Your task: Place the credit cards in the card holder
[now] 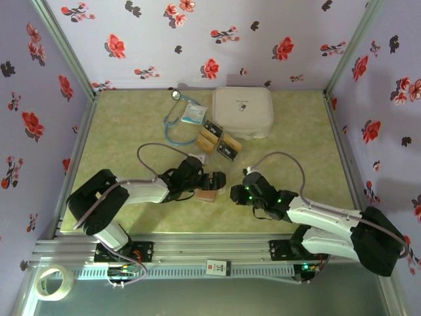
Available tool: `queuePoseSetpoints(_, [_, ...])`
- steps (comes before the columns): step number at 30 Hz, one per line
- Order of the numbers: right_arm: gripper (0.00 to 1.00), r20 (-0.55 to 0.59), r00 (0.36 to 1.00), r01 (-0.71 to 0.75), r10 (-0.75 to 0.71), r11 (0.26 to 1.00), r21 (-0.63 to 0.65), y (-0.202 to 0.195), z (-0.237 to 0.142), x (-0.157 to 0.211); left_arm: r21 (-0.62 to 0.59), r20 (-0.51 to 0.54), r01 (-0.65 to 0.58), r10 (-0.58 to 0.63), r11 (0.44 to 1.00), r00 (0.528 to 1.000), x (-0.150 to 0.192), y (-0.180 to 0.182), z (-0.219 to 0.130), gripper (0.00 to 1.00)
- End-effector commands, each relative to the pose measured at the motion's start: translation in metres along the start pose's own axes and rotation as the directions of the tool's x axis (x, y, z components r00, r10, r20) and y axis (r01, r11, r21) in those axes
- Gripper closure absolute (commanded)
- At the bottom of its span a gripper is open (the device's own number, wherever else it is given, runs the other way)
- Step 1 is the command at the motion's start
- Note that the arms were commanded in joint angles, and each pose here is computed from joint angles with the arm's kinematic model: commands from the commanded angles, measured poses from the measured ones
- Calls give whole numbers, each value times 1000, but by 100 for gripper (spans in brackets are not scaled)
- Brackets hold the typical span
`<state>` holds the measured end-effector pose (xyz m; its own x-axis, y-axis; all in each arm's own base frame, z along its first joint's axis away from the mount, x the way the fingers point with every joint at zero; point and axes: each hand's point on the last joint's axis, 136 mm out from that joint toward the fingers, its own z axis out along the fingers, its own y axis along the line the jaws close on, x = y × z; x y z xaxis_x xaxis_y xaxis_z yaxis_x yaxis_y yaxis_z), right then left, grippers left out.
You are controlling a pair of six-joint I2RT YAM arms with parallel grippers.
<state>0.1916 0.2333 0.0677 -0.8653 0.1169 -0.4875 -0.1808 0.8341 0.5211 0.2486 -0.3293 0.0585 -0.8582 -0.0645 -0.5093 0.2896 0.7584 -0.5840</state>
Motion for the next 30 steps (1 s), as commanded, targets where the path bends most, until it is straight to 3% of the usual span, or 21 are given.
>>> queuePoseSetpoints(1, [78,18,999,34,-33,998,-56,21,6,-3,-155,-33,45,-51,987,998,29,42,-5,0])
queuePoseSetpoints(5, [82,12,997,75,-74,992,-106,39,15,4,-234,3,100,-102,967,995,37,62,-17,0])
queuePoseSetpoints(11, [88,6,996,89,-89,988,-125,46,22,8,-255,35,130,-125,958,991,37,64,-25,0])
queuePoseSetpoints(20, [94,27,992,129,-126,978,-166,71,18,5,-221,48,41,-32,974,998,-4,29,-33,0])
queuePoseSetpoints(30, [96,44,982,188,-183,962,-200,102,14,2,-184,64,50,-39,982,997,-41,19,-40,0])
